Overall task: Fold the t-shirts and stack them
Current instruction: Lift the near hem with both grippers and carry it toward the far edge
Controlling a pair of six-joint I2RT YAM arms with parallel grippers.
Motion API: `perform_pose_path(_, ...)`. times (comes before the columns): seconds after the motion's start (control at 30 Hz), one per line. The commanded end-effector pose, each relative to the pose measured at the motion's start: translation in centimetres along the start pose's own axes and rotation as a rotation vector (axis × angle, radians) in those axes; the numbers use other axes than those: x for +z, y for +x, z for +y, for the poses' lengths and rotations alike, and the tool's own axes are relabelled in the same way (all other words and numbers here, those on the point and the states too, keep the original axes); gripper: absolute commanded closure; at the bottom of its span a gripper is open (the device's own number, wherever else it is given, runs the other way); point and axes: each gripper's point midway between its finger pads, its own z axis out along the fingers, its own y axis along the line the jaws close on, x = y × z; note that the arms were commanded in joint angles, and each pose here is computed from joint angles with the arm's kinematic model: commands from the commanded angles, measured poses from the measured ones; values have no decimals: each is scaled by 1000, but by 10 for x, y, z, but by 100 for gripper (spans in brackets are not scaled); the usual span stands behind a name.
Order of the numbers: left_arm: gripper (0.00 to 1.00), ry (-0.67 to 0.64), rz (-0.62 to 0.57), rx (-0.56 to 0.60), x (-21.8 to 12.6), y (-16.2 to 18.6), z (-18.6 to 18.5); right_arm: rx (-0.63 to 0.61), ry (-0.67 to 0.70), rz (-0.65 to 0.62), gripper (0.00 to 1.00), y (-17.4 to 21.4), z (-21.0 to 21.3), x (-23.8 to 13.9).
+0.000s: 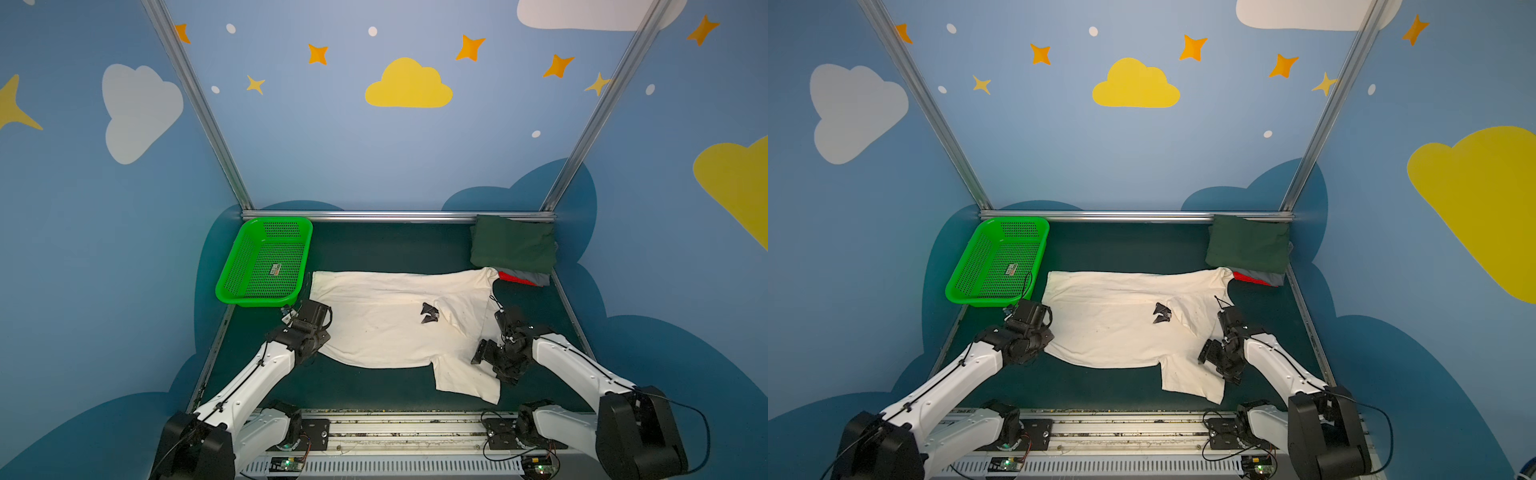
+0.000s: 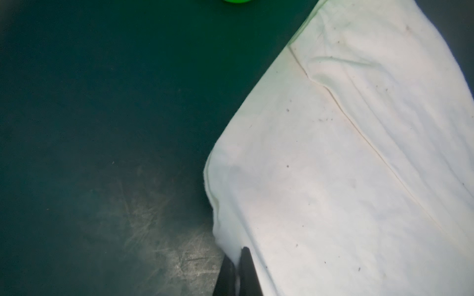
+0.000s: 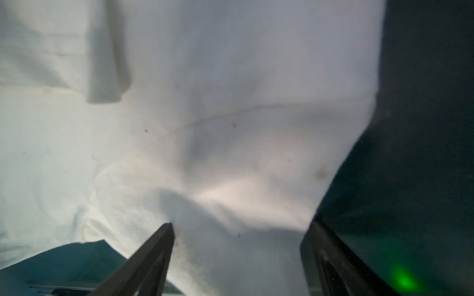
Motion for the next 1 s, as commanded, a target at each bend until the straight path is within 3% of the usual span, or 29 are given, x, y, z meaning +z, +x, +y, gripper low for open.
perform_pose_path(0.0, 97, -2, -2, 3, -2, -1, 2, -17, -41, 44, 17, 14, 2, 7)
perform_pose_path(0.2, 97, 4, -1, 4, -3, -2, 1, -42, -81, 45, 20, 25, 6, -7)
perform_pose_path(0.27, 97, 4, 1, 1, -2, -2, 0, -46, -94, 47, 25, 28, 9, -12)
perform_pose_path(0.47, 97, 7, 10, 3, -1, -1, -2, -61, -157, 20, 53, 28, 24, -24)
perform_pose_path(0.6, 97, 11, 4, 4, -1, -2, -3, -55, -128, -18, 86, 18, 24, -27)
perform_pose_path(0.67, 97, 9, 5, 5, -1, -3, -3, -57, -134, -30, 98, 12, 29, -29)
perform_pose_path(0.97, 97, -8, -7, -3, -1, -6, 2, -54, -146, -121, 100, -20, 51, -54)
